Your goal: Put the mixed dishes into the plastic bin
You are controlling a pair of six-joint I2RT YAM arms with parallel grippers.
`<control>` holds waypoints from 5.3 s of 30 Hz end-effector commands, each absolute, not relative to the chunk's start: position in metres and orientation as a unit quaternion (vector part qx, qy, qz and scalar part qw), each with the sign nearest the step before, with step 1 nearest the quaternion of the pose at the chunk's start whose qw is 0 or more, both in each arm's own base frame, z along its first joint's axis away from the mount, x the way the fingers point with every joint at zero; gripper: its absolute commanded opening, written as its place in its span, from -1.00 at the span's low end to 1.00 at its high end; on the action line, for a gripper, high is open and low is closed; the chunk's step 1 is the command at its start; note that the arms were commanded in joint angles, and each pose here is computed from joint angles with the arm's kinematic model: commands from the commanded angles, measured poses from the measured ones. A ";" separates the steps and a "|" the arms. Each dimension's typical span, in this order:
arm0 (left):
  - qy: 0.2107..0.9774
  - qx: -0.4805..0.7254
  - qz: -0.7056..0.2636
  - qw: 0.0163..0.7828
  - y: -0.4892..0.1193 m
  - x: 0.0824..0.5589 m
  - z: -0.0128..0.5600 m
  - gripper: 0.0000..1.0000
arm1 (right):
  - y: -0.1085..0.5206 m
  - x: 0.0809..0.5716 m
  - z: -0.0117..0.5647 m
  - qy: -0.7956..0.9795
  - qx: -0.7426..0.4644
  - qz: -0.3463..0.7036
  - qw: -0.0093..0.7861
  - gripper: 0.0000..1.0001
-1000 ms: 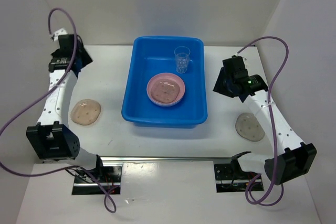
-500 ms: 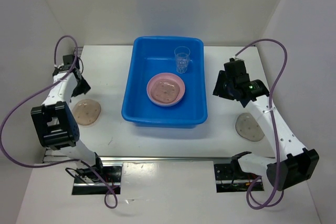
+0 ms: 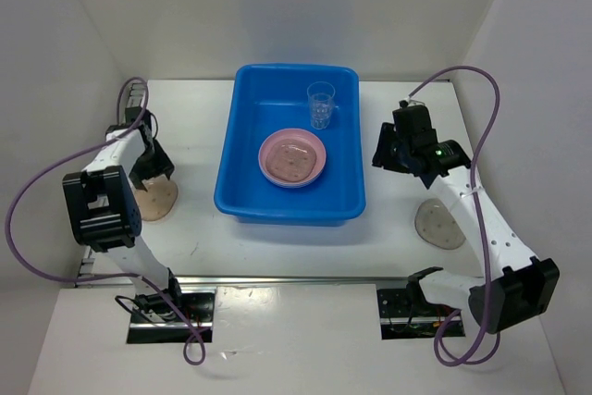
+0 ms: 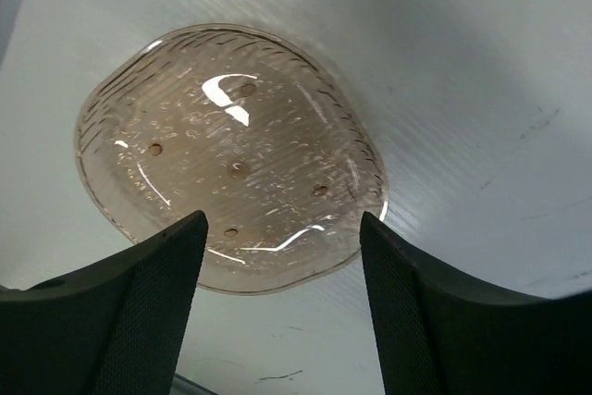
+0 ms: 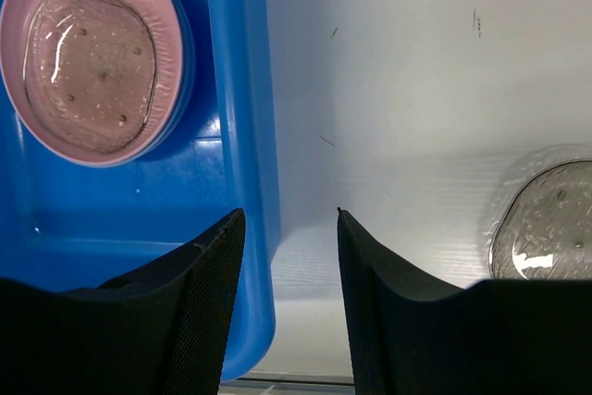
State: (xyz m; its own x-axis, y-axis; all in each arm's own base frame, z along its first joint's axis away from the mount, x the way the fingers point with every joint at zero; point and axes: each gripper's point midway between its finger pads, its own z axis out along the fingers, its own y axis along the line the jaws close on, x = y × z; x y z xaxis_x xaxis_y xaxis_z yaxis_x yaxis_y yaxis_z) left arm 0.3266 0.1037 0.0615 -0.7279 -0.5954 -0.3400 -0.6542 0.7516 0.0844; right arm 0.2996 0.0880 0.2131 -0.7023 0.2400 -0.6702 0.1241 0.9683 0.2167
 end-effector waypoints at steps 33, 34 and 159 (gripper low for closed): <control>0.938 -0.270 0.168 0.135 0.067 0.347 0.049 0.00 | 0.089 0.313 0.218 0.912 0.088 0.068 0.395 0.03; 0.939 -0.269 0.170 0.129 0.067 0.346 0.045 -0.03 | 0.089 0.313 0.218 0.912 0.088 0.068 0.395 0.03; 0.924 -0.020 -0.130 0.360 -0.157 0.401 0.205 0.55 | -0.030 0.281 0.064 0.934 0.231 -0.272 0.026 0.08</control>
